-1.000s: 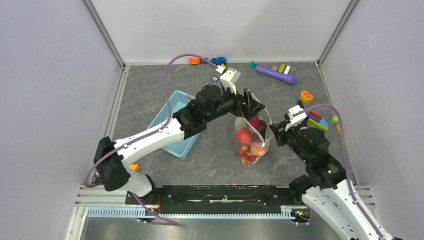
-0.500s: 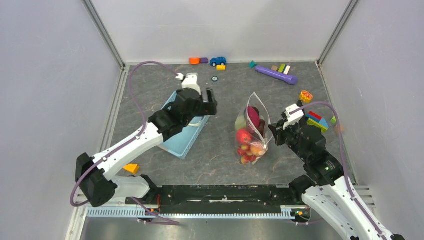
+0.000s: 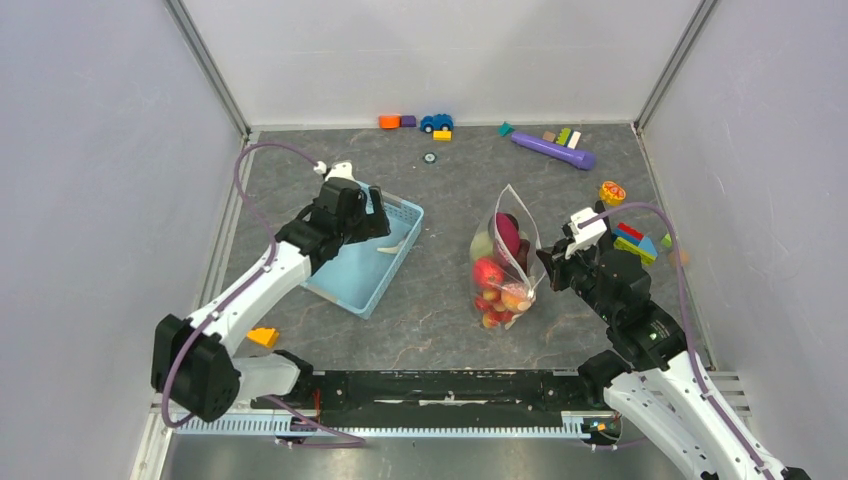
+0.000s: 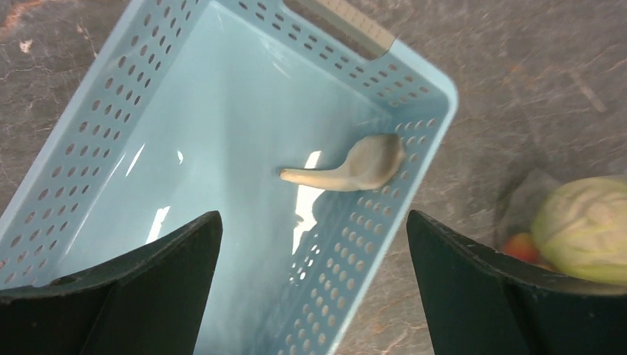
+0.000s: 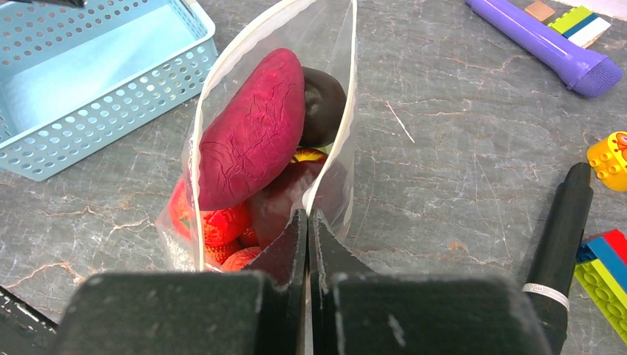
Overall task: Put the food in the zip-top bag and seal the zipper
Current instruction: Pick up the fake vegetable from the bin.
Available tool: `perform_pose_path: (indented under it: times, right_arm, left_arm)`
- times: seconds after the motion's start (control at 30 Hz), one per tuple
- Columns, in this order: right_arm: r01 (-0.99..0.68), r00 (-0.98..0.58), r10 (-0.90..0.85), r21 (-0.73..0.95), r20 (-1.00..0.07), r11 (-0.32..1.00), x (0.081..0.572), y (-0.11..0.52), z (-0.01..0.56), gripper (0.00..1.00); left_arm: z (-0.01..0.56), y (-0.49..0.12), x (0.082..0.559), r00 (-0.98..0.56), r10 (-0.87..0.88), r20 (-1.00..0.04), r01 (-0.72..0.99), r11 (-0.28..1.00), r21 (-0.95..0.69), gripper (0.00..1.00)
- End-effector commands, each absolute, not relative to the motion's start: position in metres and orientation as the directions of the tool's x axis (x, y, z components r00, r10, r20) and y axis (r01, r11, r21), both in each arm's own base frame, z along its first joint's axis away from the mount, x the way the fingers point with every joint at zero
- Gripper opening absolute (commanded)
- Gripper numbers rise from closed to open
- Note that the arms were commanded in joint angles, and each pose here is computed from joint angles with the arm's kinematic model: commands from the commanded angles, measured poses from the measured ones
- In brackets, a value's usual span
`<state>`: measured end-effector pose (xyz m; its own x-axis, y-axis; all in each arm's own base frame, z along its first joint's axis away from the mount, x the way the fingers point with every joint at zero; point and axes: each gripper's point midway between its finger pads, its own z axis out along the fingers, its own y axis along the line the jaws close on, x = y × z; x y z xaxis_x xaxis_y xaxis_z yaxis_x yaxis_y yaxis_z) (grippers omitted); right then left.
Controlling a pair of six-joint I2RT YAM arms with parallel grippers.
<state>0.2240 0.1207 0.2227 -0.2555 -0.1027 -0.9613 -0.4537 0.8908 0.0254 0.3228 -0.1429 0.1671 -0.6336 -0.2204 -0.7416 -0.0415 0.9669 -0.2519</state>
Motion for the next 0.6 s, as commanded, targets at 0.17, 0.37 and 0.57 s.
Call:
perform_pose_path:
  times: [0.17, 0.37, 0.57]
  right_arm:
    - [-0.469, -0.191, -0.067, 0.031, -0.979, 0.883, 0.223, 0.124, 0.246, 0.00]
    - [-0.459, -0.181, -0.062, 0.028, -0.981, 0.888, 0.220, 0.119, 0.249, 0.00]
    - [-0.448, -0.176, -0.061, 0.025, -0.982, 0.894, 0.219, 0.116, 0.251, 0.00]
  left_arm:
    - [0.108, -0.174, 0.333, -0.803, -0.015, -0.596, 0.180, 0.947, -0.266, 1.00]
    - [0.088, -0.189, 0.353, -0.826, 0.027, -0.563, 0.218, 0.937, -0.275, 1.00]
    - [0.062, -0.184, 0.361, -0.859, 0.072, -0.507, 0.208, 0.954, -0.215, 0.97]
